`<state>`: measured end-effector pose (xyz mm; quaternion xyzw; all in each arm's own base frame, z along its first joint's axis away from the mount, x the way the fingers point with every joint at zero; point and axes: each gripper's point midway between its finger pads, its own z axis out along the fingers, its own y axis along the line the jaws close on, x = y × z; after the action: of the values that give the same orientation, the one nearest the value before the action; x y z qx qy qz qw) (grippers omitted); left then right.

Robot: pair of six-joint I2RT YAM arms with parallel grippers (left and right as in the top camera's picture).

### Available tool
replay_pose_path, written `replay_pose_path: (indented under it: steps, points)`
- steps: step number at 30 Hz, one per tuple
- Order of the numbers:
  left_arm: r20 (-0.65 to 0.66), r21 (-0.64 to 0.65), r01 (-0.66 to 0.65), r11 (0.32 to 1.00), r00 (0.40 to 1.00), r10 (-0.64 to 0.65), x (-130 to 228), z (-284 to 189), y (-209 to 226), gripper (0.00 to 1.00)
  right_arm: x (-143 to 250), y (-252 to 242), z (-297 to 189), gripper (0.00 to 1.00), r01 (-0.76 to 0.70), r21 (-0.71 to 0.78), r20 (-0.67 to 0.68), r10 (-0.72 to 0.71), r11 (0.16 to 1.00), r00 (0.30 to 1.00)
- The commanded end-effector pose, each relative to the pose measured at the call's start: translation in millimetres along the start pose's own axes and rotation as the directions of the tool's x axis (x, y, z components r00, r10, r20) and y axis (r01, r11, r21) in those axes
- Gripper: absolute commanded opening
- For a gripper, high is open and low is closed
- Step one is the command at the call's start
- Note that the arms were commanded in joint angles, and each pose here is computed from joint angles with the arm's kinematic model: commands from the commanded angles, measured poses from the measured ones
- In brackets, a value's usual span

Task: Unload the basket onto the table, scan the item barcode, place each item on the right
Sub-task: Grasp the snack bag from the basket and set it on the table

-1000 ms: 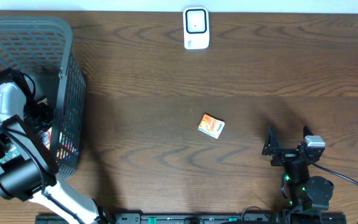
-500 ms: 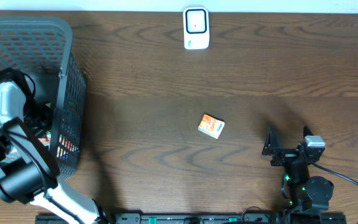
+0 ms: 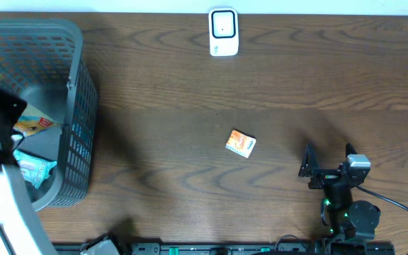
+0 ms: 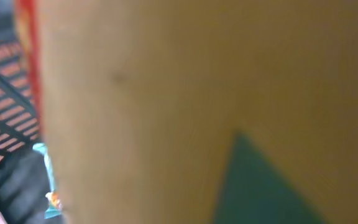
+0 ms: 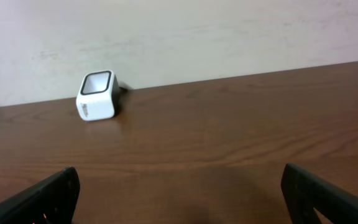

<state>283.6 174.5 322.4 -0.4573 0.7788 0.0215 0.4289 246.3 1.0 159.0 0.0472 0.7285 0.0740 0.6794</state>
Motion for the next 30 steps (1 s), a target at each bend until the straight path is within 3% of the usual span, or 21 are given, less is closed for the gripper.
replay_pose_path:
  steps: [1, 4, 6, 10, 13, 17, 19, 25, 30]
  points:
    - [0.090, 0.096, 0.077, 0.992, 0.992, -0.086, -15, -35, -13, 0.07, 0, 0, 0, 0.99, -0.002, 0.002, 0.001, 0.002, 1.000, 1.000]
    - [0.104, 0.297, 0.019, 0.955, 0.993, -0.052, -13, -70, -46, 0.07, 0, 0, 0, 0.99, -0.002, 0.002, 0.001, 0.002, 1.000, 1.000]
    - [0.108, 0.451, -0.048, 0.891, 0.994, -0.001, -6, -97, -74, 0.07, 0, 0, 0, 0.99, -0.002, 0.002, 0.001, 0.002, 1.000, 1.000]
    - [0.181, 0.706, -0.242, 0.666, 0.970, 0.161, 17, -160, -125, 0.07, 0, 0, 0, 0.99, -0.002, 0.001, 0.001, 0.002, 1.000, 1.000]
    - [0.237, 0.797, -0.366, 0.481, 0.922, 0.307, 52, -191, -144, 0.07, 0, 0, 0, 0.99, -0.002, 0.002, 0.001, 0.002, 1.000, 1.000]
    - [0.205, 0.853, -0.399, 0.337, 0.849, 0.487, 110, -192, -151, 0.07, 0, 0, 0, 0.99, -0.002, 0.001, 0.001, 0.002, 1.000, 1.000]
    - [0.172, 0.870, -0.390, 0.301, 0.813, 0.556, 138, -182, -151, 0.07, 0, 0, 0, 0.99, -0.002, 0.002, 0.001, 0.002, 1.000, 1.000]
    - [-0.002, 0.863, -0.366, 0.349, 0.688, 0.725, 230, -110, -148, 0.07, 0, 0, 0, 0.99, -0.002, 0.001, 0.001, 0.002, 1.000, 1.000]
    - [-0.069, 0.823, -0.437, 0.361, 0.555, 0.829, 304, -54, -149, 0.07, 0, 0, 0, 0.99, -0.002, 0.001, 0.001, 0.002, 1.000, 1.000]
